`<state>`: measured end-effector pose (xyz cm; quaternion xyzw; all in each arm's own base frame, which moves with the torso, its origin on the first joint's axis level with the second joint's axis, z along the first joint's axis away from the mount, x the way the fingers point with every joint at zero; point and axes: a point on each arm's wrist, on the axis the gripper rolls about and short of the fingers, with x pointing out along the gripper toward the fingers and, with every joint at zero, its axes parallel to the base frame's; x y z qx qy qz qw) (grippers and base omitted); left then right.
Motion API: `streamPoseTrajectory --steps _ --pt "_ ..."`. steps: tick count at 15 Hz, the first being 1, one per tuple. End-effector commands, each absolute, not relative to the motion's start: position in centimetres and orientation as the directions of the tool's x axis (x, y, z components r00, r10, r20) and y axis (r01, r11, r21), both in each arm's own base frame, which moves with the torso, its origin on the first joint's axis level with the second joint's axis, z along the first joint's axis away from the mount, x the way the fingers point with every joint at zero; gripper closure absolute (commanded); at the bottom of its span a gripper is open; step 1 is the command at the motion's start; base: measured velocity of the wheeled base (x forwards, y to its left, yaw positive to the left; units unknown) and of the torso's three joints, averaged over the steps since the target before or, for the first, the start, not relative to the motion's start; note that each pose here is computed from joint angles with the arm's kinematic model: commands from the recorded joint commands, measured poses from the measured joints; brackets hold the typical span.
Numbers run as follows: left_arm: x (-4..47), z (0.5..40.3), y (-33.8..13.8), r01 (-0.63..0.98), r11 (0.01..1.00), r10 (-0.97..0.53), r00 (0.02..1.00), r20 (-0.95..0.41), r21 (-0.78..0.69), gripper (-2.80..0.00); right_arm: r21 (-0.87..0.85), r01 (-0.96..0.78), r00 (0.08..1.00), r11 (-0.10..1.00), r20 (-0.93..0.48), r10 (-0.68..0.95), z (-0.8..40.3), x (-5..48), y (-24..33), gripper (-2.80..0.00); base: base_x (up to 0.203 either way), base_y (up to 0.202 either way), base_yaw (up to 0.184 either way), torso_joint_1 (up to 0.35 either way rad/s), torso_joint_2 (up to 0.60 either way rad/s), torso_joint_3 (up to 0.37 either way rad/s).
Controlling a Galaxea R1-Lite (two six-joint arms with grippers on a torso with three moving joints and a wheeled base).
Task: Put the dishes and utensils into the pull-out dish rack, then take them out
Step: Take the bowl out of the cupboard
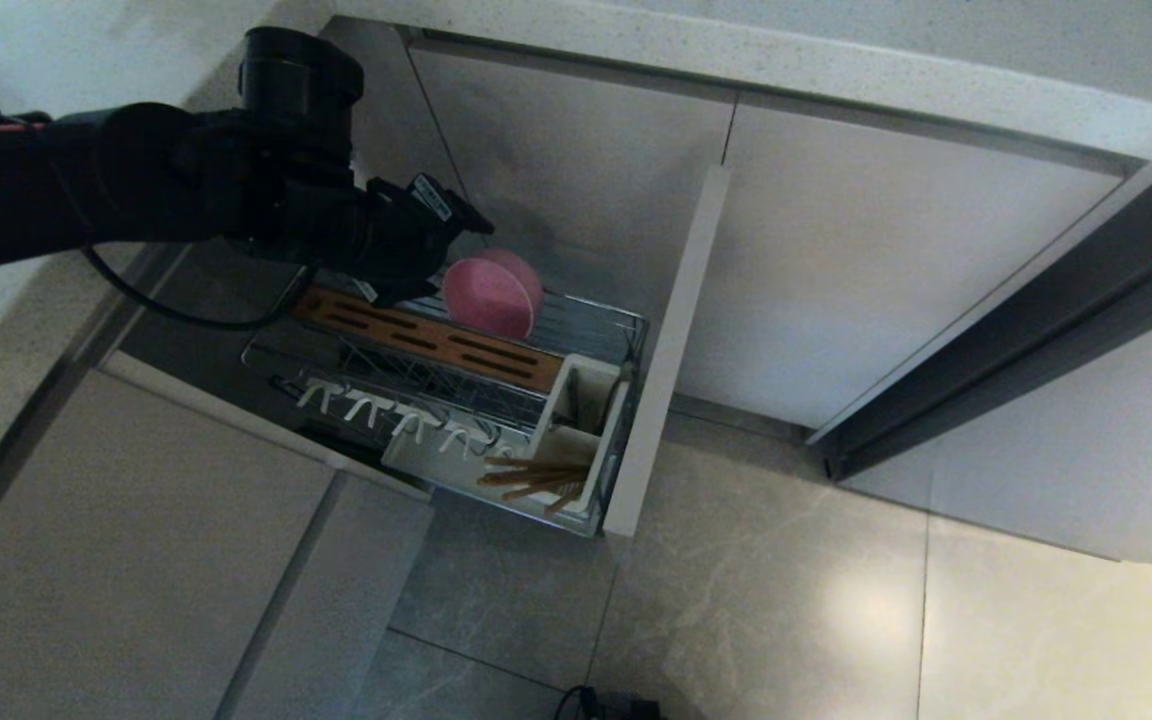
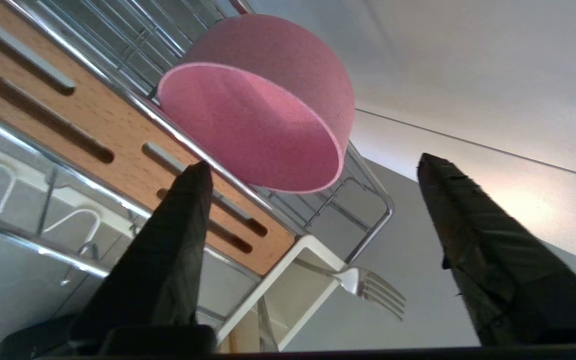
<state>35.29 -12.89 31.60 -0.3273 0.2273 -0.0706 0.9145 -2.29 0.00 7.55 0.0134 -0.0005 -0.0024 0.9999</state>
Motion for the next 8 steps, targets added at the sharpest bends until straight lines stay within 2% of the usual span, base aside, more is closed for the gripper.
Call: streamPoseTrajectory --steps 1,8 --pt "35.9 30.9 -13.1 -0.029 0.774 -0.277 0.882 -0.380 -0.632 -2.80 0.027 0.005 1.000 1.000 0.003 -0.005 7.6 -2.3 0.0 0.00 0.000 0.000 0.000 0.000 0.00 0.000" --pt "37.2 29.5 -13.6 -0.062 0.751 -0.272 0.878 -0.395 -0.657 -2.80 0.028 0.005 1.000 1.000 0.002 -0.005 7.5 -2.3 0.0 0.00 0.000 0.000 0.000 0.000 0.00 0.000"
